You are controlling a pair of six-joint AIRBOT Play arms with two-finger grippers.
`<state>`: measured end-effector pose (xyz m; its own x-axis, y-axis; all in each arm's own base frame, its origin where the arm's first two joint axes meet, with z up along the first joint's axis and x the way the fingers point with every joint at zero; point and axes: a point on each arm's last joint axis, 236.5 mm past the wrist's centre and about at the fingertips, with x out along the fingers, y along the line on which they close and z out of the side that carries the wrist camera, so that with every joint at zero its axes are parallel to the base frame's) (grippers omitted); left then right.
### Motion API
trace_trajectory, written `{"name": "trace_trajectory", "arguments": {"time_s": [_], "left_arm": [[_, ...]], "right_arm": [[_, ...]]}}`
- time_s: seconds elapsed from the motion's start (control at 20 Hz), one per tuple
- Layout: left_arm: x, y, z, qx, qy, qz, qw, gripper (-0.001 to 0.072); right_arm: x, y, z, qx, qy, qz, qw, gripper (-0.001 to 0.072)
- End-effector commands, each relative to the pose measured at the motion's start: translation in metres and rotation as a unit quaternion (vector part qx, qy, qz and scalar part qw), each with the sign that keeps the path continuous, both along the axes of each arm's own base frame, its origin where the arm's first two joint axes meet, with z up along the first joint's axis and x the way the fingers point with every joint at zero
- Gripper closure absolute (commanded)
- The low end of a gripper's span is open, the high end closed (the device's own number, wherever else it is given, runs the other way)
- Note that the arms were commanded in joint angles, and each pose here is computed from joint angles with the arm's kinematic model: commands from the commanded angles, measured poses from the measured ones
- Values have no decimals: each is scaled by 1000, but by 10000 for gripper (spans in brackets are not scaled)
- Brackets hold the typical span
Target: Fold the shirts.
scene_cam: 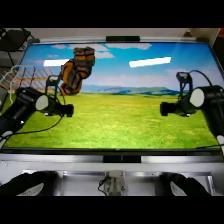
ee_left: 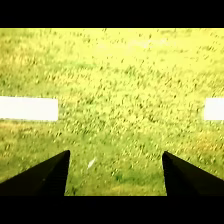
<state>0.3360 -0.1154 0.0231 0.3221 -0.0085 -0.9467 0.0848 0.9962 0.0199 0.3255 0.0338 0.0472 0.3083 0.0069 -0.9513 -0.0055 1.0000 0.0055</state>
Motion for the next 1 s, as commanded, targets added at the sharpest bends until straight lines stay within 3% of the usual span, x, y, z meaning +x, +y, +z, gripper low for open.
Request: {"name": "trace_trajectory", "arguments": {"time_s": [0.0, 0.25, 0.45, 0.5, 0.55, 0.6, 0.65, 0.75, 0.85, 0.95], "left_arm": [[25, -13, 10, -25, -56, -8, 998, -11], [24, -34, 5, -71, -45, -3, 996, -12], [68, -66, 40, -147, -157, -18, 976, -11], [85, -64, 49, -150, -191, -18, 970, 38], [103, -53, 50, -148, -203, -3, 968, 238], [125, -33, 45, -131, -197, 16, 972, 258], [144, -11, 36, -112, -176, 32, 977, 239], [174, 33, 10, -76, -111, 64, 989, 60], [192, 65, -23, -70, -42, 103, 991, 41], [206, 65, -54, -118, 4, 134, 984, 40]], "right_arm": [[18, 11, 7, 30, -40, -13, 999, 51], [22, 11, 9, 31, -49, -17, 998, 51], [25, 11, 0, 34, -40, -32, 998, 52], [25, 12, -5, 35, -32, -32, 998, 51], [25, 17, -11, 43, -22, -32, 998, 51], [25, 22, -16, 53, -14, -32, 998, 51], [25, 27, -20, 60, -7, -31, 998, 51], [23, 40, -26, 88, 8, -34, 996, 51], [23, 49, -26, 105, 12, -28, 994, 51], [22, 49, -26, 105, 14, -27, 994, 51]]}}
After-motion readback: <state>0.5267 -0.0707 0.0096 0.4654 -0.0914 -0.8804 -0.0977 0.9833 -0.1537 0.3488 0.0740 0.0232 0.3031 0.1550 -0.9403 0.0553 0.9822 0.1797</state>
